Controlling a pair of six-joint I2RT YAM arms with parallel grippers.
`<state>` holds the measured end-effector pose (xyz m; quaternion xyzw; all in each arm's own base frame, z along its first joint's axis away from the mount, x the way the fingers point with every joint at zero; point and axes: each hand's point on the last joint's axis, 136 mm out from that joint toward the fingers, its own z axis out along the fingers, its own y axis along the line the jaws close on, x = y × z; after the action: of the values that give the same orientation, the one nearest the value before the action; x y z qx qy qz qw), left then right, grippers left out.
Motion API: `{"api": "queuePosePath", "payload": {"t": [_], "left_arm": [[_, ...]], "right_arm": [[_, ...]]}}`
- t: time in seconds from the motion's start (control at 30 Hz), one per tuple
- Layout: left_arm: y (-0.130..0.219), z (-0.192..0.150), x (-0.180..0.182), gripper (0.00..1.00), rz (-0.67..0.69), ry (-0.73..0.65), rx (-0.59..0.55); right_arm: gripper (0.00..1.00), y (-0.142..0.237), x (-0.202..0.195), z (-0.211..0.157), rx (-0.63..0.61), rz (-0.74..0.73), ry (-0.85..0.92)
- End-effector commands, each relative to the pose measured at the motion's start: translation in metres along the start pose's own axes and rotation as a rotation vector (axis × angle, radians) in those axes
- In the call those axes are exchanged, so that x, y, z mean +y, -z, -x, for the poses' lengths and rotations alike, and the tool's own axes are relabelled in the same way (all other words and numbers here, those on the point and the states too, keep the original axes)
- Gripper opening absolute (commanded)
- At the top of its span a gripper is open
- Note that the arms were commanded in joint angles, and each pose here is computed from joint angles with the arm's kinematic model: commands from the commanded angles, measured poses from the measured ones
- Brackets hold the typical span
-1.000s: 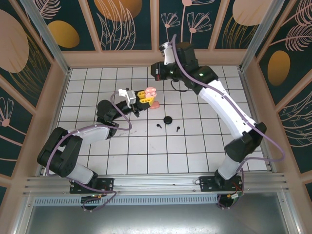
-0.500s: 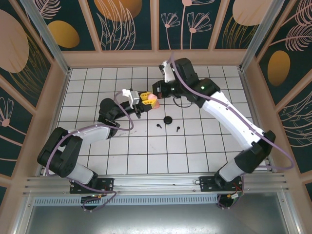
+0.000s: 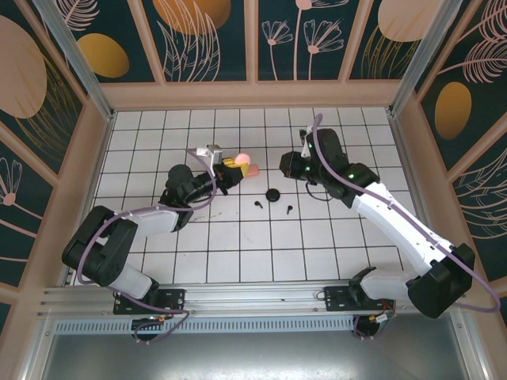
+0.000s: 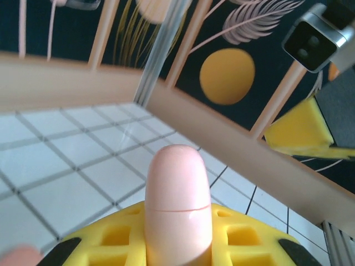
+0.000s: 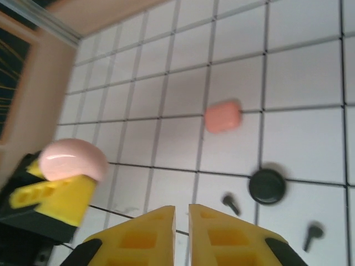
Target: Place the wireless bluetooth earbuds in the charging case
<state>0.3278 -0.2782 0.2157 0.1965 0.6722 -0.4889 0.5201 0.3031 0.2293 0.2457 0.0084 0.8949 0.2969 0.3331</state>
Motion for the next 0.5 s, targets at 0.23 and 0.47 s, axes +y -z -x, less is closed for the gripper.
{"api": "queuePosePath", "payload": {"t": [0.23, 0.47], "left_arm": [[0.017, -0.071, 0.063, 0.01, 0.276, 0.332, 0.106], [0.010, -0.105, 0.106, 0.06, 0.341, 0.523, 0.148]], "right_arm": [[0.20, -0.020, -0.032, -0.020, -0.014, -0.069, -0.059], [0.21, -0.026, -0.040, -0.028, 0.004, -0.094, -0.077]]}}
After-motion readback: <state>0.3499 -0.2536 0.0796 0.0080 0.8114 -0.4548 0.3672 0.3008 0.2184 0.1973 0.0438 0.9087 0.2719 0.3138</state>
